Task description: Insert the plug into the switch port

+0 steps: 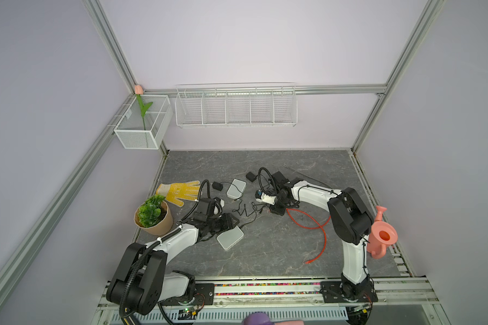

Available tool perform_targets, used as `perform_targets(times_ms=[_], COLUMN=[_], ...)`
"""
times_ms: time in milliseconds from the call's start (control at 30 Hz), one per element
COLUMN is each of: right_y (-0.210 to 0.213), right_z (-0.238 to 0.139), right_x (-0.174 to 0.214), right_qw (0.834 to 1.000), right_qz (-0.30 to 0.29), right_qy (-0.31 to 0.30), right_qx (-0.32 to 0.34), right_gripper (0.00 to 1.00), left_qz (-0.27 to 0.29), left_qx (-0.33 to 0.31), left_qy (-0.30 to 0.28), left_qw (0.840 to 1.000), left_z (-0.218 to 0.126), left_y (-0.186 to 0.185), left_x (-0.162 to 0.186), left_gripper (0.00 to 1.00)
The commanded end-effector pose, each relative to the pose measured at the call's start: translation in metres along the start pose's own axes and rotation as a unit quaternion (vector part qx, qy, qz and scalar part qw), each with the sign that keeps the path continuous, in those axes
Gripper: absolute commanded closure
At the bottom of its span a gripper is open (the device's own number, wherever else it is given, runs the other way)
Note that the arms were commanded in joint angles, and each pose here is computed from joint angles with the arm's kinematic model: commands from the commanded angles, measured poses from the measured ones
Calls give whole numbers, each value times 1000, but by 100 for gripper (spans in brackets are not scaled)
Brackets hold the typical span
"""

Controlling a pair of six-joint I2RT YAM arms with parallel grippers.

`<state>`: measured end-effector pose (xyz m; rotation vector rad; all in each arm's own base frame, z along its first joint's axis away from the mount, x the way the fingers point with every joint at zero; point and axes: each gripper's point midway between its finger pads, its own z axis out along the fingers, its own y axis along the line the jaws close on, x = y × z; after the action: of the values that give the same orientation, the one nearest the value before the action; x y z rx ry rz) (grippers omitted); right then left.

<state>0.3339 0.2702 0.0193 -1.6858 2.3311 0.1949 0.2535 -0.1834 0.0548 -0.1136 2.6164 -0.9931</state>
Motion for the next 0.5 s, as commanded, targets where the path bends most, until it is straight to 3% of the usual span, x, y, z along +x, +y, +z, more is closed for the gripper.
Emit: perform_targets(times_ms=[0,233,467], right_y=[21,26,23], right_z=[1,-12,-49], right_x=[24,26,19], right_qw=[999,999,996], right_qz=[18,33,39], right_qy=[41,34,-22], right_qx=[-12,25,73], right_gripper=[75,90,93], left_qz=[1,26,89], left_qx=[16,27,75], left_qy=[-7,-51,-95], left_qw=[1000,998,989], left_z=[-1,-18,-57], left_y=[-7,-27,-82], left_x=[-1,-25,-57], left_gripper=[43,43,38])
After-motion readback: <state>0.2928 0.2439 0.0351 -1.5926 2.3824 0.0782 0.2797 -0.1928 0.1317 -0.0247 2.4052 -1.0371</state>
